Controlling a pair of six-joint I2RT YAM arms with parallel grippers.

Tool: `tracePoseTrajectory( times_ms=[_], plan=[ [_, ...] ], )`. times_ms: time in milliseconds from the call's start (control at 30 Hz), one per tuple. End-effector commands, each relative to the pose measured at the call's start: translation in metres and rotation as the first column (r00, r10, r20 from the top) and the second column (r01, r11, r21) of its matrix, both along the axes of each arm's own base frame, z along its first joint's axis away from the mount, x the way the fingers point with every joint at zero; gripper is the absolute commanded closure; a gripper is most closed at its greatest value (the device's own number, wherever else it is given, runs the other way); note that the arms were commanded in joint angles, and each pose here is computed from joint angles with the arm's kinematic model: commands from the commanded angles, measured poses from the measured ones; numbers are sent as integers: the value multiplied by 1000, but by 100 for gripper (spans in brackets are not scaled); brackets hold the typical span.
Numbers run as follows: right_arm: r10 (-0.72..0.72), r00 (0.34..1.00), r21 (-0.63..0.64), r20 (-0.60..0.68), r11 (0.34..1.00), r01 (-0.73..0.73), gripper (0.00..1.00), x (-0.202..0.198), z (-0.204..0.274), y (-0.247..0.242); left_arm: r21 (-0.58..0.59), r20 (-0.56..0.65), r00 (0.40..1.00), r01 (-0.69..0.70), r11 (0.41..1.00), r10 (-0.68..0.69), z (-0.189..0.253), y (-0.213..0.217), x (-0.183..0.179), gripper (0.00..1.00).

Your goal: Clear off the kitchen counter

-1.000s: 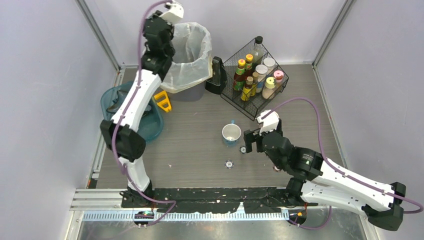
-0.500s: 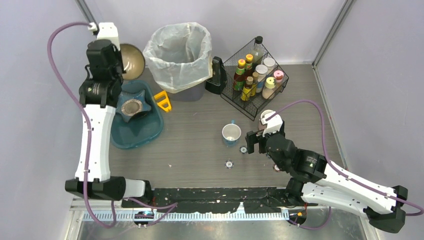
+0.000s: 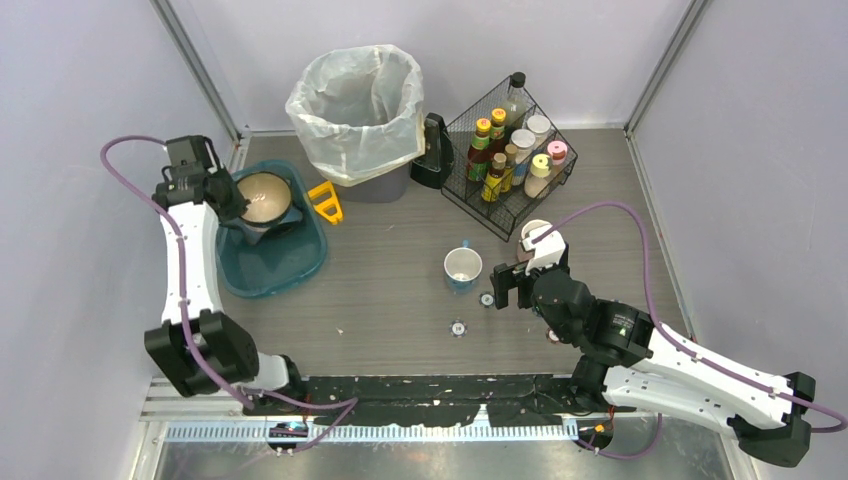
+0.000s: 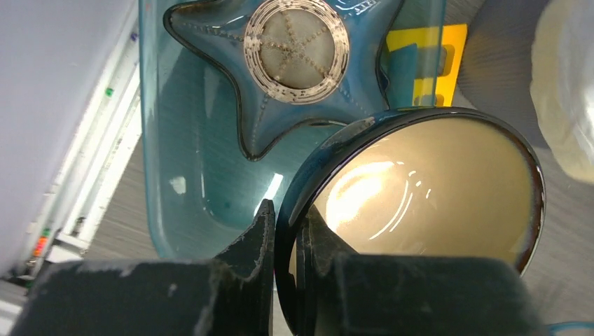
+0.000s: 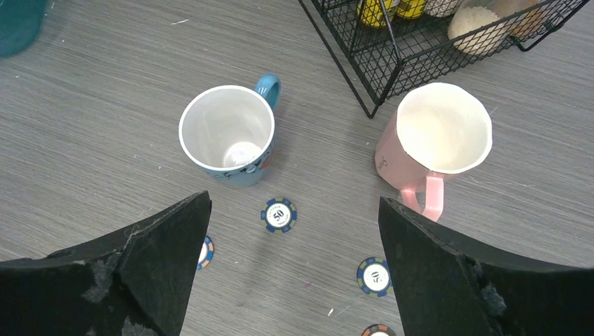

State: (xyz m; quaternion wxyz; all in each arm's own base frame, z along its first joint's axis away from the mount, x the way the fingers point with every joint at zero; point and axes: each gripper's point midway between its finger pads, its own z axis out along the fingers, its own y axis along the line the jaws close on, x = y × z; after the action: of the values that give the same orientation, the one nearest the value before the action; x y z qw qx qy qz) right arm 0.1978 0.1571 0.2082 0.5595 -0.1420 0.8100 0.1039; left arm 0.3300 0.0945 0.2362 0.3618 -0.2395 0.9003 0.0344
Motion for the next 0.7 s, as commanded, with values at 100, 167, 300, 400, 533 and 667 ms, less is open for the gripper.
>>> tracePoseTrajectory(
  times_ms=[100,167,300,400,533,667],
  plan=[
    [-13,1000,47,20,999,12,4,3,8,3,-174,122,988,-72,982,94,3,27,68,100],
    [-14,1000,42,18,999,13,5,3,7,4,-187,89,989,-99,977,118,-10,37,78,100],
    [-17,1000,31,15,999,17,4,4,5,4,-206,39,989,-130,970,141,-33,51,93,100],
    [-16,1000,25,12,1000,15,4,4,5,5,-199,19,989,-140,970,147,-43,59,101,100],
    [-16,1000,13,6,1000,16,4,5,3,7,-204,-13,986,-164,965,165,-59,70,106,100],
    [-16,1000,7,6,1000,16,4,6,3,7,-202,-38,986,-164,966,160,-75,76,113,97]
  ],
)
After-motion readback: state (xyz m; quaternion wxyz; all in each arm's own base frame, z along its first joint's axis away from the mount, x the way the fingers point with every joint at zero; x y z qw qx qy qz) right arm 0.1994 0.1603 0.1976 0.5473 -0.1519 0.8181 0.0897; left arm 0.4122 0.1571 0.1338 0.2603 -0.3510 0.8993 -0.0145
